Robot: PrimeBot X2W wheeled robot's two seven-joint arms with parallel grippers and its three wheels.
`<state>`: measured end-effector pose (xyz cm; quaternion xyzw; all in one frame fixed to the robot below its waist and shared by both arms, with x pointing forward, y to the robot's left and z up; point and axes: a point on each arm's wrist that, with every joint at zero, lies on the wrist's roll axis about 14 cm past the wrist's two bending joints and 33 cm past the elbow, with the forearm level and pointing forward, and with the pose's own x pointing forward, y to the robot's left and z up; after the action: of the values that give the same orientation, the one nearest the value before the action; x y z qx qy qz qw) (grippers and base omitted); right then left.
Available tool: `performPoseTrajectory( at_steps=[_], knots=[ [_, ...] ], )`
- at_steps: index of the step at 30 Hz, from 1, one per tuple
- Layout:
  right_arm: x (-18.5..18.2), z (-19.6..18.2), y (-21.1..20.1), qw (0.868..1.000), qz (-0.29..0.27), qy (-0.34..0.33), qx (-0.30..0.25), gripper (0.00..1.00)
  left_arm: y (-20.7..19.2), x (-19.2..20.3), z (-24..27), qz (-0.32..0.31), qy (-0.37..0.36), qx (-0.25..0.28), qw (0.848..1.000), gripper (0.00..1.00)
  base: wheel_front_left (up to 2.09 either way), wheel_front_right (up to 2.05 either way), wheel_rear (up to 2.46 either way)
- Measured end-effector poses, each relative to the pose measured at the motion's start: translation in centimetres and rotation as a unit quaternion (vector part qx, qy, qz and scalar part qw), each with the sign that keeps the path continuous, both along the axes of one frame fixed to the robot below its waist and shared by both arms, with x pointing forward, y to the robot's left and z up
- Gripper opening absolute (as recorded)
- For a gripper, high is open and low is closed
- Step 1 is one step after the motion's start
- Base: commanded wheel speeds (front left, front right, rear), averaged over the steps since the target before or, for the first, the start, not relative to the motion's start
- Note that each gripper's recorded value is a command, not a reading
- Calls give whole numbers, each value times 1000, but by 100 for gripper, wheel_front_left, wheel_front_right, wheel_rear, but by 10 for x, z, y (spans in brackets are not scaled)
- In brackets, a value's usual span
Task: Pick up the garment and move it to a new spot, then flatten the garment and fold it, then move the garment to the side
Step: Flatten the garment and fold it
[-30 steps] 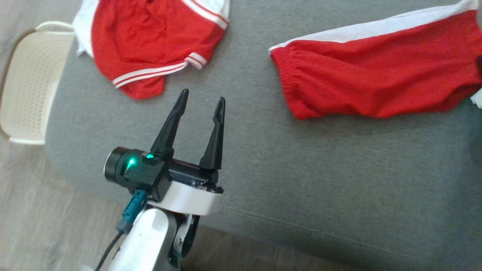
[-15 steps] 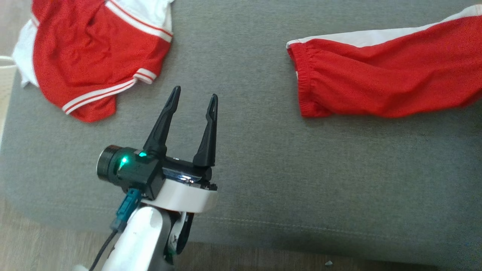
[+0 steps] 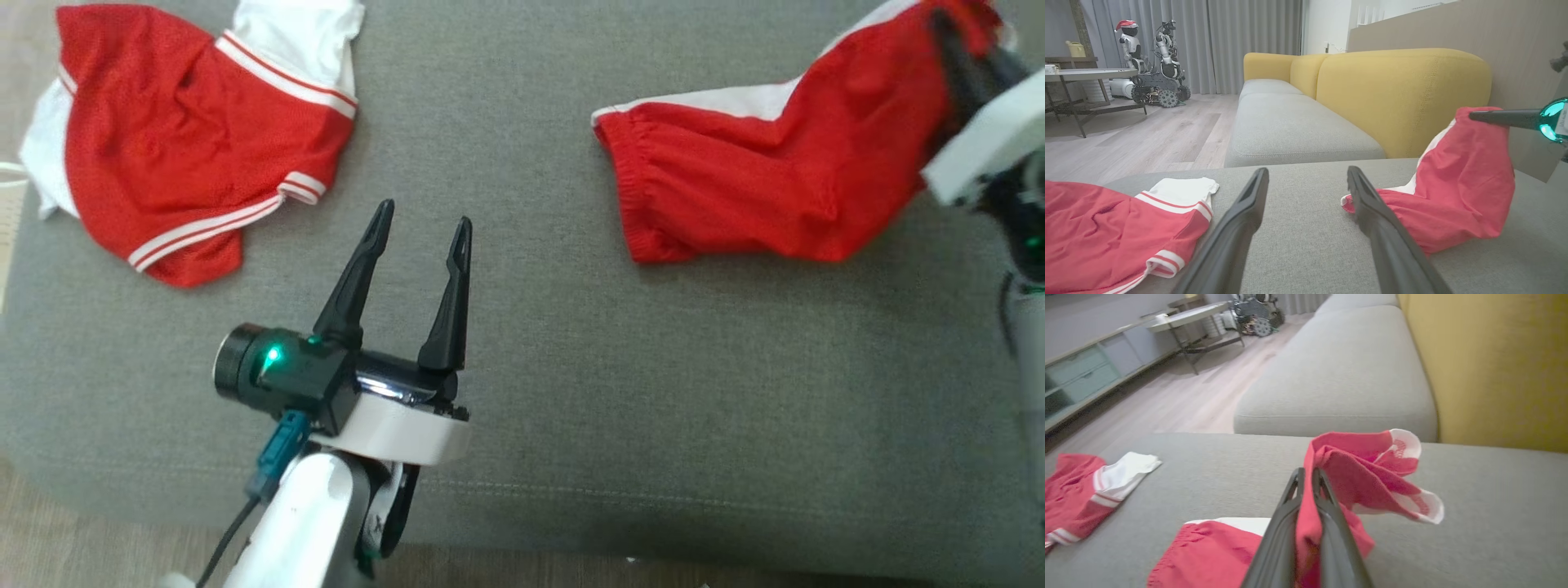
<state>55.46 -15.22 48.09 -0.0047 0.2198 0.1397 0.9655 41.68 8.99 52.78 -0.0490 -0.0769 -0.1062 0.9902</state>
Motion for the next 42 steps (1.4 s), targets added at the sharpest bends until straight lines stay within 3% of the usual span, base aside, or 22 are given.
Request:
performPoseTrajectory(
  at_steps=[5, 11, 17, 18, 19, 24, 27, 31, 38, 42],
  knots=[
    [-22, 1, 54, 997, 81, 9, 0, 0, 7, -11, 2, 12, 1, 2, 1000, 100, 0, 0, 0],
    [-61, -18, 111, 984, 173, 45, -11, 0, 17, -21, 4, 28, 2, 4, 1000, 100, 0, 0, 0],
    [-91, -45, 148, 972, 216, 91, 1, 0, 22, -26, 5, 37, 2, 1, 999, 100, 0, 0, 0],
    [-94, -50, 151, 972, 216, 97, 6, 64, 23, -26, 5, 39, 2, 1, 999, 100, 0, 0, 0],
    [-95, -52, 153, 972, 214, 98, 12, 100, 24, -27, 5, 42, 3, 1, 999, 100, 0, 0, 0],
    [-92, -43, 164, 977, 192, 68, 61, 100, 29, -29, 7, 50, 2, 0, 999, 100, 0, 0, 0],
    [-84, -18, 155, 981, 168, 9, 96, 100, 32, -30, 11, 59, -4, -2, 998, 100, 0, 0, 0],
    [-76, 12, 120, 984, 125, -80, 98, 100, 36, -35, 15, 69, -10, -8, 998, 100, 0, 0, 0],
    [-100, 44, 85, 966, 96, -220, 96, 100, 49, -47, 16, 97, -10, -13, 995, 100, 0, 0, 0],
    [-118, 33, 66, 965, 80, -238, 77, 100, 55, -60, 13, 110, -5, -7, 994, 100, 0, 0, 0]
  ],
)
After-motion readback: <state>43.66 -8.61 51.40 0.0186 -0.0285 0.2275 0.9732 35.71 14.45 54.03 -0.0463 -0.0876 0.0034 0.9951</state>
